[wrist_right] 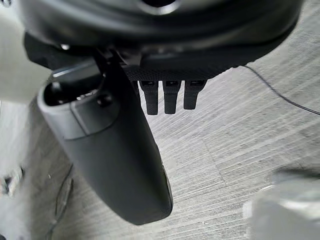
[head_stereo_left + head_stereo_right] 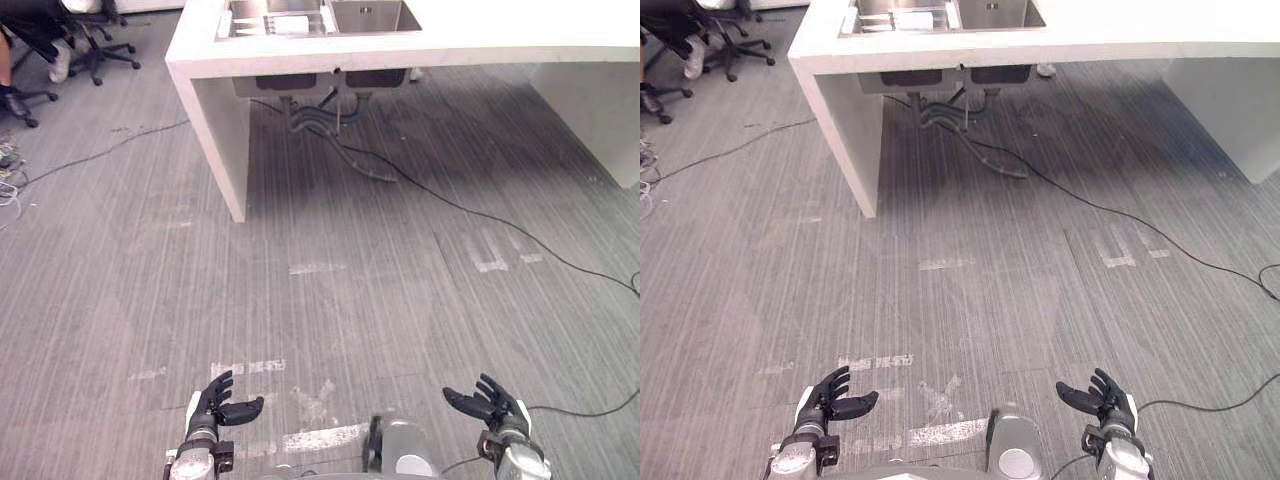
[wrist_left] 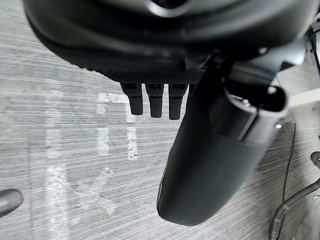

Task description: Walk over to the sink, pick up the cup, carry it to the dishwasher, place the cup inside the dishwasher, then close the dishwasher door

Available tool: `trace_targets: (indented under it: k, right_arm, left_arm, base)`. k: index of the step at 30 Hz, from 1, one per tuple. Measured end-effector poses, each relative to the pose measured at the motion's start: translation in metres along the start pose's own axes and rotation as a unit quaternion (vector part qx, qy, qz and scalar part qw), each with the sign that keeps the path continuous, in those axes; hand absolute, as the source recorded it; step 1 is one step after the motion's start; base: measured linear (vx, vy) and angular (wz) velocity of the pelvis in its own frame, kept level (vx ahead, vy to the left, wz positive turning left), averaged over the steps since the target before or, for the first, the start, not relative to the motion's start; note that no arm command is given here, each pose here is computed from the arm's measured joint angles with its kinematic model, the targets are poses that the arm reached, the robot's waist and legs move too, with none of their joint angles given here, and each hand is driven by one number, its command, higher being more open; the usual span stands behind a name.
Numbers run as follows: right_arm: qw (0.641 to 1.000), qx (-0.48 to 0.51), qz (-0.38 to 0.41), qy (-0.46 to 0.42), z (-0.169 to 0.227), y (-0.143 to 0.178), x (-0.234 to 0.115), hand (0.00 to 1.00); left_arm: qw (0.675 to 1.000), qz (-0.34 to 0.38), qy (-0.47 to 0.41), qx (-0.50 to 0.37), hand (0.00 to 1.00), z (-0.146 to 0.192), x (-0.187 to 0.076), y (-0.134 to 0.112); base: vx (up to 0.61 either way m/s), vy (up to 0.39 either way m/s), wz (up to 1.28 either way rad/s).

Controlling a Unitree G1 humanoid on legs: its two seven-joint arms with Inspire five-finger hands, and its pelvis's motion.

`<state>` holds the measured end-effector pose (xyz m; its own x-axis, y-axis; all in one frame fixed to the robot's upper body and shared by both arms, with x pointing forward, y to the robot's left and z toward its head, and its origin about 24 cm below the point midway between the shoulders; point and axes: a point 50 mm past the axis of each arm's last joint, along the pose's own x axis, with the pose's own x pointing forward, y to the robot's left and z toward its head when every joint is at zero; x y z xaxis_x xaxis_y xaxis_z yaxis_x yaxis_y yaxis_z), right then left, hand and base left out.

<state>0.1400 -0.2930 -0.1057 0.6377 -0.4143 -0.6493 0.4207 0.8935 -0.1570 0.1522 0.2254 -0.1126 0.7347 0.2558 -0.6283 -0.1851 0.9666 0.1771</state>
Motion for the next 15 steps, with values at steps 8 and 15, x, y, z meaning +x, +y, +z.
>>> trace_targets:
  k: [8, 15]
  right_arm:
    - [1.0, -0.012, -0.004, 0.004, -0.002, -0.006, -0.002, 0.9]
    - [1.0, 0.002, -0.012, -0.023, 0.009, -0.003, 0.001, 0.9]
  left_arm:
    - [1.0, -0.012, -0.005, -0.002, 0.9, 0.009, 0.008, -0.012]
    - [0.996, -0.013, -0.069, -0.048, 0.9, 0.038, 0.005, -0.022]
  base:
    - [0.62, -0.277, 0.35]
    - [0.5, -0.175, 0.02]
